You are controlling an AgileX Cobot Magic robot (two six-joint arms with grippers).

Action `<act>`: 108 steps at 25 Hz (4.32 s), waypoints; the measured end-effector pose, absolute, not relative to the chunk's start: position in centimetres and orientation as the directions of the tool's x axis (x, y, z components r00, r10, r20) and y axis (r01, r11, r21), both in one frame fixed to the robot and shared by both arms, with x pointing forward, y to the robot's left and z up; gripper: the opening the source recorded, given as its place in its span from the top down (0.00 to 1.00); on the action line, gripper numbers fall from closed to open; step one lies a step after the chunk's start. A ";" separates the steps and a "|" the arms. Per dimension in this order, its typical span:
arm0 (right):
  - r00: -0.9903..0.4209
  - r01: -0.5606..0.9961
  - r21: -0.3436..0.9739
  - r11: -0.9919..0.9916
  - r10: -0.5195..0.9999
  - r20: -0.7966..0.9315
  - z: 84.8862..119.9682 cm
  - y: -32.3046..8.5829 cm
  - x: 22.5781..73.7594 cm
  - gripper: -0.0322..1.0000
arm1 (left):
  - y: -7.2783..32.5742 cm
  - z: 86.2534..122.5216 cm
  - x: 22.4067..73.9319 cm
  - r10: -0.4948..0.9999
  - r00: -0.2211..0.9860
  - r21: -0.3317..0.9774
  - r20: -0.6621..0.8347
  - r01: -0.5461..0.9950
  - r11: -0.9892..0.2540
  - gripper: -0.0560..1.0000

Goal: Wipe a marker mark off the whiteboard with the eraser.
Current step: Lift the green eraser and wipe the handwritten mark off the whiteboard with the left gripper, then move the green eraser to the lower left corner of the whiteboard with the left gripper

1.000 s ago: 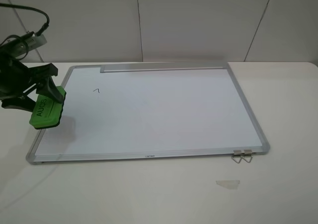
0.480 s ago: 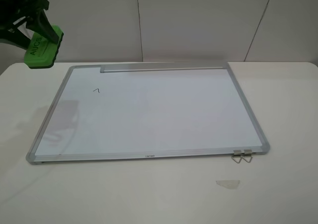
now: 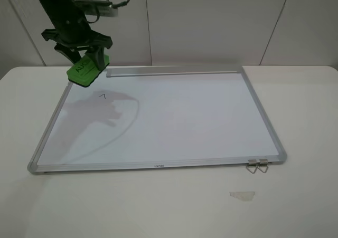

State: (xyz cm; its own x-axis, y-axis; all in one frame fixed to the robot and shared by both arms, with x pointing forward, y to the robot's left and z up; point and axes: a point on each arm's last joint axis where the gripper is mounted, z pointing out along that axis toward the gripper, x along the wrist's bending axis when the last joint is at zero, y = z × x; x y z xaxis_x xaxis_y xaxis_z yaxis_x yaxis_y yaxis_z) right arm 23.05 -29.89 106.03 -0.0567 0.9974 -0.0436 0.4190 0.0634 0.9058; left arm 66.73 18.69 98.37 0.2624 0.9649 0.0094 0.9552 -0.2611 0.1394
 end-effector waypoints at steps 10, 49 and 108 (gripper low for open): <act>-0.057 0.419 0.906 0.063 0.997 -0.044 106.0 -29.9 23.0 0.18 | 16.1 91.2 70.8 0.964 0.261 0.001 0.042 0.965 -0.262 0.38; -0.057 0.419 0.906 0.063 0.997 -0.044 106.0 -29.9 23.0 0.18 | 25.3 86.7 73.1 0.996 0.073 -0.073 -0.044 0.994 -0.076 0.38; -0.057 0.419 0.906 0.063 0.997 -0.044 106.0 -29.9 23.0 0.18 | 22.3 99.9 66.9 0.999 -0.047 0.067 -0.004 0.997 0.047 0.38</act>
State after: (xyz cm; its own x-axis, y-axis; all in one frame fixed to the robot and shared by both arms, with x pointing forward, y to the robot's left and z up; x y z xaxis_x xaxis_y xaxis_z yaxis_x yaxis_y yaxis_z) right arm 23.05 -29.89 106.03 -0.0567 0.9974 -0.0436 0.4190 0.0634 0.9058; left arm 66.91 22.29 99.87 -0.0471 0.9989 -0.0041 0.9967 0.0473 0.0666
